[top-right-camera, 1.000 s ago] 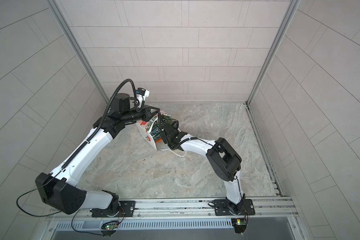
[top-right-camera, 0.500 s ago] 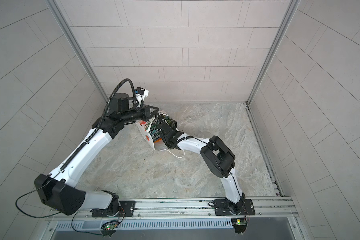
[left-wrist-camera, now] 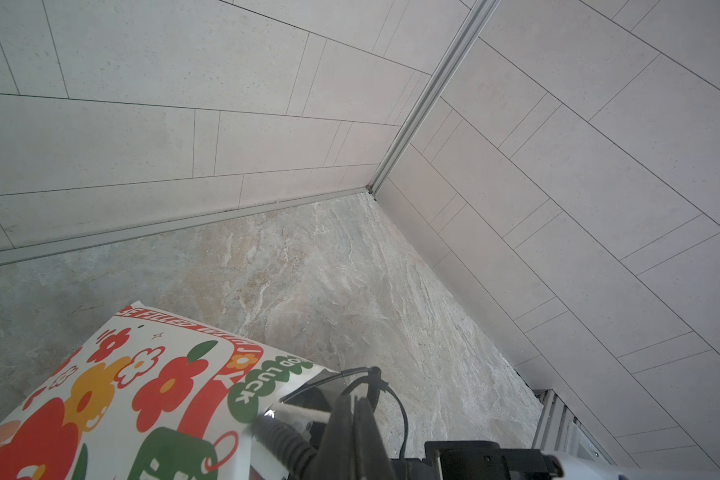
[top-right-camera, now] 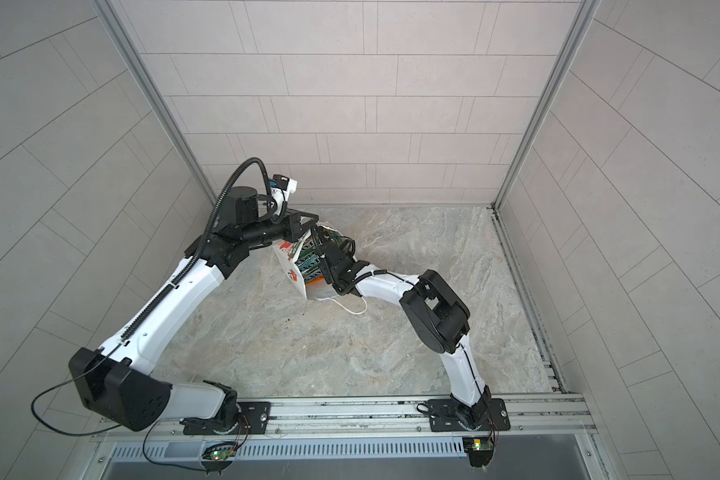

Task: Take the snacks out of the paper bag
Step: 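Close the right gripper on the teal mint candy packet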

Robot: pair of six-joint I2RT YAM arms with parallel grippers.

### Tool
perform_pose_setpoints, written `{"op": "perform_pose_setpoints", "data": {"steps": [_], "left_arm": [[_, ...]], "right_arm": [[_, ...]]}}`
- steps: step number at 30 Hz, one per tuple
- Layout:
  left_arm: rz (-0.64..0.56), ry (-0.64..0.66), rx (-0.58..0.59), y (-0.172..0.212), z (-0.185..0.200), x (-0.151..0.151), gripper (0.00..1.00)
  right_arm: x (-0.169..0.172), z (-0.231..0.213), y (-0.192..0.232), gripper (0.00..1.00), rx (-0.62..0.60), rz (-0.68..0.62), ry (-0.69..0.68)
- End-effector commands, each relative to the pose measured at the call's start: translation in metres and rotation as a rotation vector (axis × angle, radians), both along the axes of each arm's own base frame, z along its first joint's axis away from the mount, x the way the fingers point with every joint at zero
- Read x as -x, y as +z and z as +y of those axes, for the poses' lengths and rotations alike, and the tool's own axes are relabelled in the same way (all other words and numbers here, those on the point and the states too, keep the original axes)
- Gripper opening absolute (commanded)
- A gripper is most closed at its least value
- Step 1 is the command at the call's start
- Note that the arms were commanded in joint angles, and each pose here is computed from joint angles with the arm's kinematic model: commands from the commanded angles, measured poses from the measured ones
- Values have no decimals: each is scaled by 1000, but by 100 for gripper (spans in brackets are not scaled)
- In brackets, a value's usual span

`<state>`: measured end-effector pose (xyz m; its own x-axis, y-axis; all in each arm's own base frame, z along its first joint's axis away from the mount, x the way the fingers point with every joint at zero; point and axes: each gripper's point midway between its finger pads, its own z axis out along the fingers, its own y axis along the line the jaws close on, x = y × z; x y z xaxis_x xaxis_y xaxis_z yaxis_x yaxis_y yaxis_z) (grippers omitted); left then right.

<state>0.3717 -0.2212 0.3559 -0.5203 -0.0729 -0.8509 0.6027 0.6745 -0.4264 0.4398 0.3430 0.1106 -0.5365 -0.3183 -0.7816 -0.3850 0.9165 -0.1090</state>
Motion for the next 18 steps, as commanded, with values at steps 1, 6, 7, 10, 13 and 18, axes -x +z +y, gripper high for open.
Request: {"op": "perform_pose_setpoints", "data": {"steps": [1, 6, 7, 10, 13, 18], "left_arm": [[-53, 12, 20, 17, 2, 6, 0], [-45, 41, 9, 12, 6, 2, 0], [-46, 42, 8, 12, 6, 2, 0], [-42, 45, 7, 11, 6, 1, 0], [-39, 48, 7, 10, 6, 0, 0], [-32, 48, 7, 7, 5, -1, 0]], "right_arm": [[9, 2, 36, 0, -78, -20, 46], [24, 2, 52, 0, -124, -6, 104], [27, 1, 54, 0, -129, -3, 110], [35, -2, 59, 0, -133, 6, 131], [44, -5, 64, 0, -136, 15, 155], [55, -10, 73, 0, -135, 20, 184]]}}
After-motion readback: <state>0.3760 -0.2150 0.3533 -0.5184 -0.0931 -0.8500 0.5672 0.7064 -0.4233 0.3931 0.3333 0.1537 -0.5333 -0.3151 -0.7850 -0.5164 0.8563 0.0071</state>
